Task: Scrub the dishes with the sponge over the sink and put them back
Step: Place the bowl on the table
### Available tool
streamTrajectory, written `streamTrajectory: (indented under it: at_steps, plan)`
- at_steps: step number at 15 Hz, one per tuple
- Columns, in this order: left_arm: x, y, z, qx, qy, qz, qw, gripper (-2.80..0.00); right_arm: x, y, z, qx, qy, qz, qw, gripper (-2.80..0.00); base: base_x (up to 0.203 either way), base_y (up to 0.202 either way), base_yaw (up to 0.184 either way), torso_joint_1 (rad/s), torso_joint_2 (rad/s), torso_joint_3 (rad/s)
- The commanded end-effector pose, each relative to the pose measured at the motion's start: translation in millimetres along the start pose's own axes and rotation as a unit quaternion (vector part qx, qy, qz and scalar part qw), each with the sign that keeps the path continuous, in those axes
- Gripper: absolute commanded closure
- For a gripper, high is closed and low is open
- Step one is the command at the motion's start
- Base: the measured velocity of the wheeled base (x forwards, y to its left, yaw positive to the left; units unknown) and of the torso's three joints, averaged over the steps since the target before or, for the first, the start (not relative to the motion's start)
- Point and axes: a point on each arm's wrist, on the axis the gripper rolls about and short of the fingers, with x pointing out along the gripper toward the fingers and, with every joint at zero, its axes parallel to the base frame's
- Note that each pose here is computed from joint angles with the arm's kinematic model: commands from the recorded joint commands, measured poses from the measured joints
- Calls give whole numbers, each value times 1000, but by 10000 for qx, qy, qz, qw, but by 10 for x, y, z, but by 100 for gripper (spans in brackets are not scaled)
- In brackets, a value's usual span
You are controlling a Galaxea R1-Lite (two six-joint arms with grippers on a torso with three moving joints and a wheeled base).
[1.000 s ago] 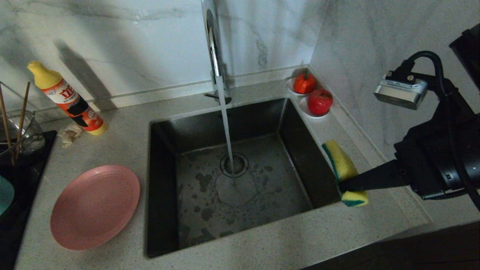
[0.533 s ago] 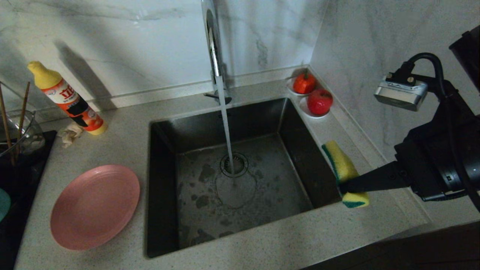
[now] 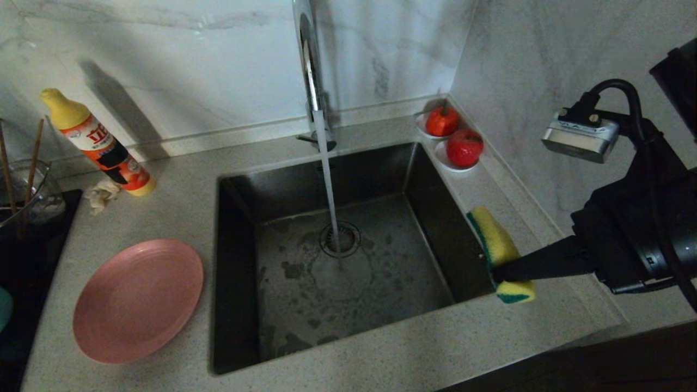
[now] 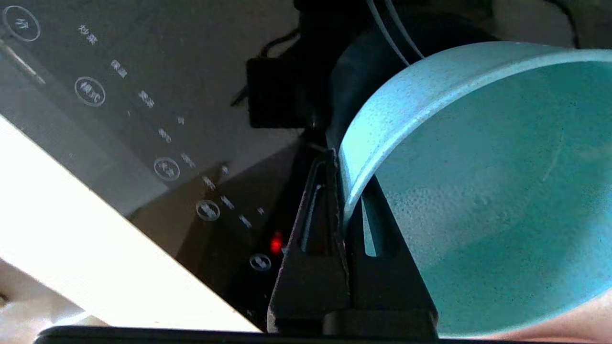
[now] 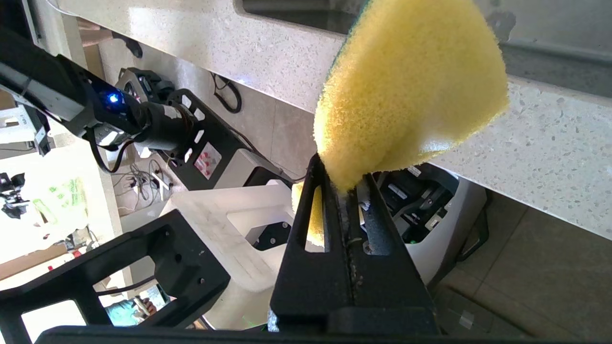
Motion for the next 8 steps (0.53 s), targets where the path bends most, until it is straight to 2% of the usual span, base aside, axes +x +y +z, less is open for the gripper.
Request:
streamTrajectory:
  at_steps: [1, 4, 5, 6, 8]
  plan:
    - [90, 55, 38, -79, 99, -32, 9999, 0, 12, -4, -1, 20, 39, 2, 10000, 0, 0, 0, 0, 0, 0, 0]
    - [98, 64, 64, -91, 79, -35, 9999, 0, 17, -7, -3, 24, 49, -1, 10000, 0, 0, 0, 0, 0, 0, 0]
    - [93, 65, 74, -94, 62, -44, 9999, -230, 15, -5, -1, 21, 42, 1, 10000, 0, 0, 0, 0, 0, 0, 0]
    - [82, 59, 81, -85, 37, -43, 9999, -280, 15, -5, -1, 21, 42, 1, 10000, 0, 0, 0, 0, 0, 0, 0]
    - [52, 50, 93, -79, -11, -61, 9999, -280, 12, -5, -4, 21, 42, 1, 10000, 0, 0, 0, 0, 0, 0, 0]
